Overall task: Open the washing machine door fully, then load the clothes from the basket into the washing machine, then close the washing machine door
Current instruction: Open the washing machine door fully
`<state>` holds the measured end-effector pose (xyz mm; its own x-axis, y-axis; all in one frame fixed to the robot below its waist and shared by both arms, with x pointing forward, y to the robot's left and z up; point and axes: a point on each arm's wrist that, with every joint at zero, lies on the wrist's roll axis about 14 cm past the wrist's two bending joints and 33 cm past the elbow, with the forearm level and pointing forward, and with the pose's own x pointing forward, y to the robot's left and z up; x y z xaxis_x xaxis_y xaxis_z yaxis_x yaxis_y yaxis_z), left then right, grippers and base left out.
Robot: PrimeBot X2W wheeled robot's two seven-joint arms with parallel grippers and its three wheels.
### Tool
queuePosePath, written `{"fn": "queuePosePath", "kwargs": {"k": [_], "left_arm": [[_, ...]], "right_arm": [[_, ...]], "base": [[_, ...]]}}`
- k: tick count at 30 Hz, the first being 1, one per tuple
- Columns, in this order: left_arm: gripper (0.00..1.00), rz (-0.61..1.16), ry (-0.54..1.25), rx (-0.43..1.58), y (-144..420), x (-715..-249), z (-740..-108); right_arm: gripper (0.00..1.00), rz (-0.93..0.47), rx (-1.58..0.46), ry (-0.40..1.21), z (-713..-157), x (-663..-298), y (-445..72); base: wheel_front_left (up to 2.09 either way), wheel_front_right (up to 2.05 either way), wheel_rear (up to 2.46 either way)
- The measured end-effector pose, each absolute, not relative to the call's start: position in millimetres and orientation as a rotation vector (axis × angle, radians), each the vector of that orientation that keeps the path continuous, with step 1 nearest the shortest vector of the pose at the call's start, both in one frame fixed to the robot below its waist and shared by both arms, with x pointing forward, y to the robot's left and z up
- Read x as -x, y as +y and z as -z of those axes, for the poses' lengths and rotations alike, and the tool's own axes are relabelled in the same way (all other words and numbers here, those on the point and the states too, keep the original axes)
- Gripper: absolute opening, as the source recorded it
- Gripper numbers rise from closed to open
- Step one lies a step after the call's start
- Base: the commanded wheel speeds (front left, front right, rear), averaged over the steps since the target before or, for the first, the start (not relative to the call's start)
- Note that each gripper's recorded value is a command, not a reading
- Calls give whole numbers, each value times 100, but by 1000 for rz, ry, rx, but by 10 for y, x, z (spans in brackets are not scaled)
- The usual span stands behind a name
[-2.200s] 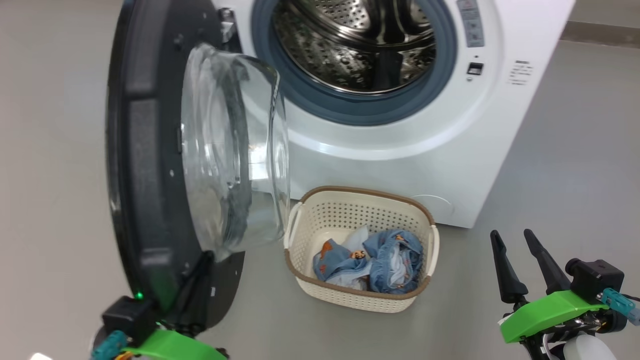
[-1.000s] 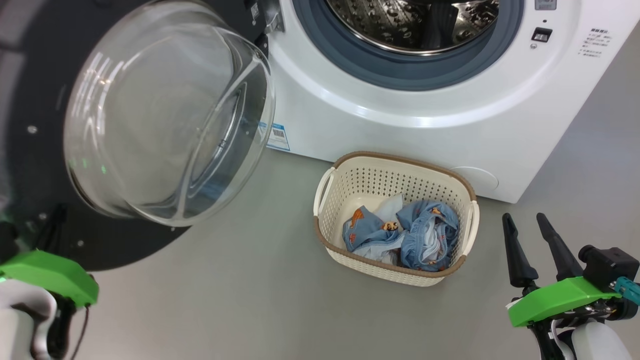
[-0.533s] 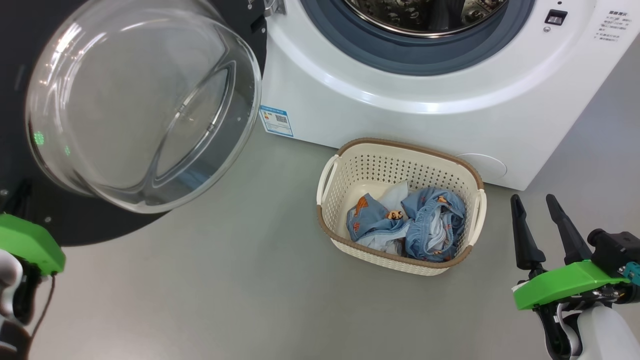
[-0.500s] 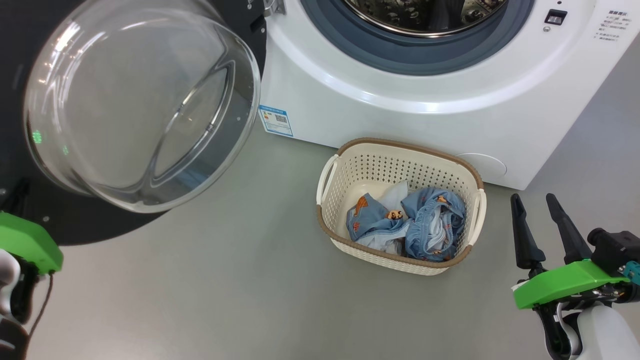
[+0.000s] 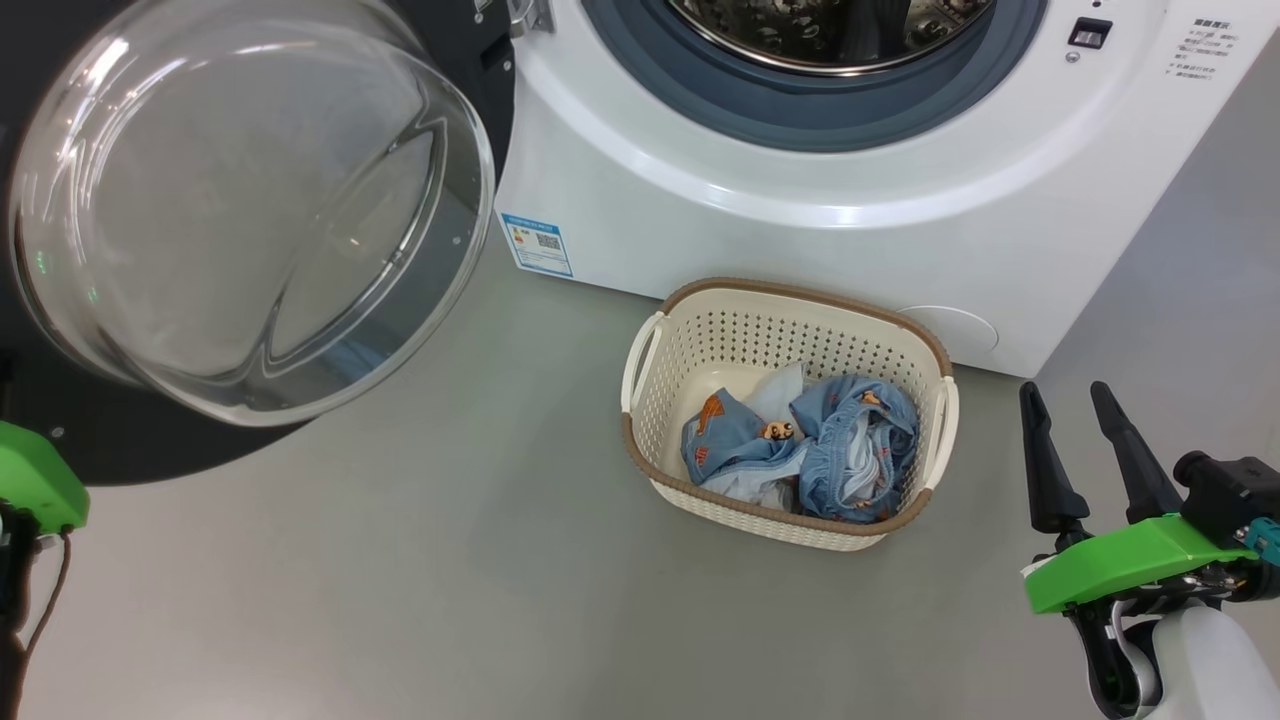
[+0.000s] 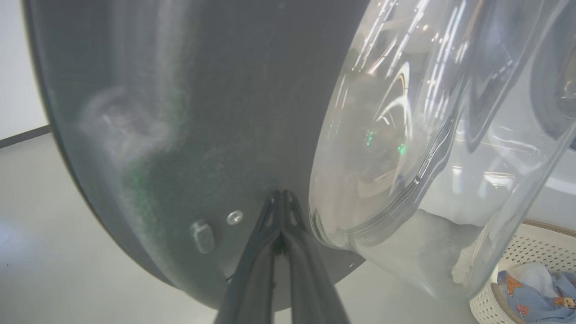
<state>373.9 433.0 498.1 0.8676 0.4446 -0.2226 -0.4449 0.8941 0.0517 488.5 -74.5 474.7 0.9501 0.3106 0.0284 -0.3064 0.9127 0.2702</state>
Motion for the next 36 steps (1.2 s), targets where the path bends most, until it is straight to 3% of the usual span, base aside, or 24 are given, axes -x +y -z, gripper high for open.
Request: {"fn": "queuePosePath", "kwargs": {"k": [26,30,32,36], "left_arm": [[0,-346,146,-6,3989,-3732,-4991],[48,-311,108,10,3806,-3747,-5004],[100,-297,90,20,3704,-3740,-5004],[100,-282,50,58,3513,-3702,-5010]], "right_arm": [[100,-287,-263,-32,-4961,-4780,-903],[100,-267,-257,-26,-4939,-4724,-994],[100,-259,-255,-29,-4953,-4709,-1031],[100,-245,-252,-42,-5000,-4684,-1097]], "base": [[0,0,0],[0,0,0],[0,0,0],[0,0,0]]}}
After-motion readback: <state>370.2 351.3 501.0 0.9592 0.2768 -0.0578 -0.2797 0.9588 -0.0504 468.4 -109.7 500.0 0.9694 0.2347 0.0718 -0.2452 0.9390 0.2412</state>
